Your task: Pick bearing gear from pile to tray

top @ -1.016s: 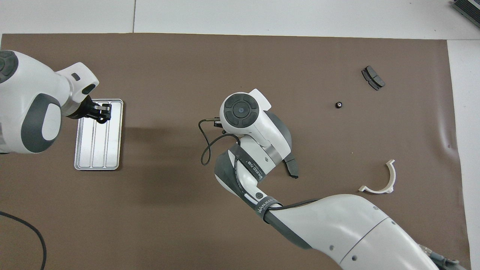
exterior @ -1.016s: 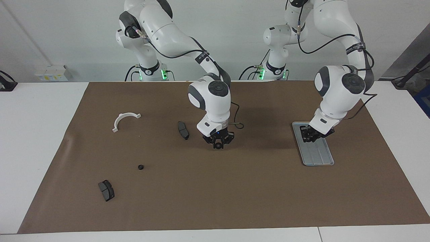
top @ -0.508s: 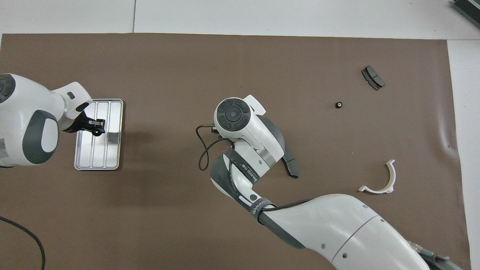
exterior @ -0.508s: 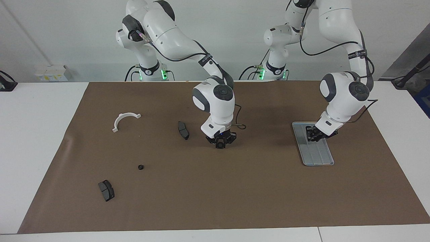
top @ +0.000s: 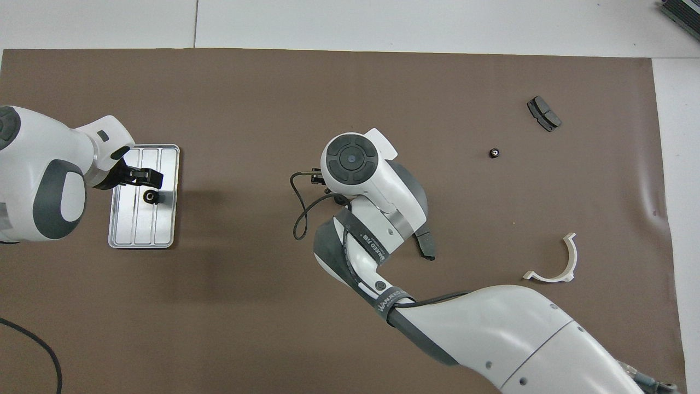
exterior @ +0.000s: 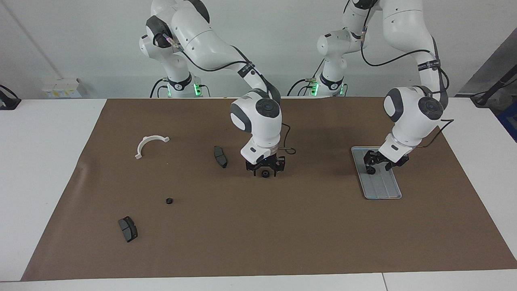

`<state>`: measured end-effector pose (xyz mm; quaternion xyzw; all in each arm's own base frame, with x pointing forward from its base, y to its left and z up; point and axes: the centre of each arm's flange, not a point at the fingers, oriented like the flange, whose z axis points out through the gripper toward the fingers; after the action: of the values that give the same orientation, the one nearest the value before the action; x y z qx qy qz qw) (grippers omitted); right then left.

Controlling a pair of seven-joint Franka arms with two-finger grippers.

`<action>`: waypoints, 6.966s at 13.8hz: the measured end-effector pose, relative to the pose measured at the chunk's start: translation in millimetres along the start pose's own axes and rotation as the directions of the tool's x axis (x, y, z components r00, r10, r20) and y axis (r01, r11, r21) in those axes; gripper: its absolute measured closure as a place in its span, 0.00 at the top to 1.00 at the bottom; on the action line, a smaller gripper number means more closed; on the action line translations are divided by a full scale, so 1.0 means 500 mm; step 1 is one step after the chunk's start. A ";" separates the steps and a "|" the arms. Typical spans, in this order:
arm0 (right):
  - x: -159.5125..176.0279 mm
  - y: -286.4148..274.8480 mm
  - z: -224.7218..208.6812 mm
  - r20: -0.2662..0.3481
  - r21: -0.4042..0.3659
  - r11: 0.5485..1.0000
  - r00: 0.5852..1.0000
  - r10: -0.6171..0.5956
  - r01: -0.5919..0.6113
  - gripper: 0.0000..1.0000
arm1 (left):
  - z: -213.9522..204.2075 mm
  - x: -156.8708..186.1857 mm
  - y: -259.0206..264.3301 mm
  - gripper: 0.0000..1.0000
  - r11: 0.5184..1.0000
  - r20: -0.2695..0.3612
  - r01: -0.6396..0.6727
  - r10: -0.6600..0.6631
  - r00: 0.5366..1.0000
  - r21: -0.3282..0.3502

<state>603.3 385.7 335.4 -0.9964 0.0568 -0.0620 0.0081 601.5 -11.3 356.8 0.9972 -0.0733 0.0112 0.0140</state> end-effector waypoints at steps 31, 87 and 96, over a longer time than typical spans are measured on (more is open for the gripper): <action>0.190 0.648 0.089 -0.005 -0.052 0.999 1.000 -0.005 0.005 0.44 | 0.100 -0.029 0.820 0.71 0.968 -0.108 0.240 -0.247 0.963 -0.069; -0.012 0.158 -0.083 -0.088 0.040 0.998 0.994 0.057 -0.054 0.86 | 0.003 -0.091 -0.058 0.86 1.000 0.031 0.009 -0.009 0.999 0.023; 0.044 0.372 -0.303 -0.104 0.015 0.998 0.993 0.057 -0.056 1.00 | -0.071 -0.066 0.484 0.85 0.977 -0.059 0.214 -0.215 0.975 -0.021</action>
<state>585.1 197.0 484.1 -0.9897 0.0851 -0.1142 0.0127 532.8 -244.6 397.7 0.9983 0.0350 0.0396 0.0245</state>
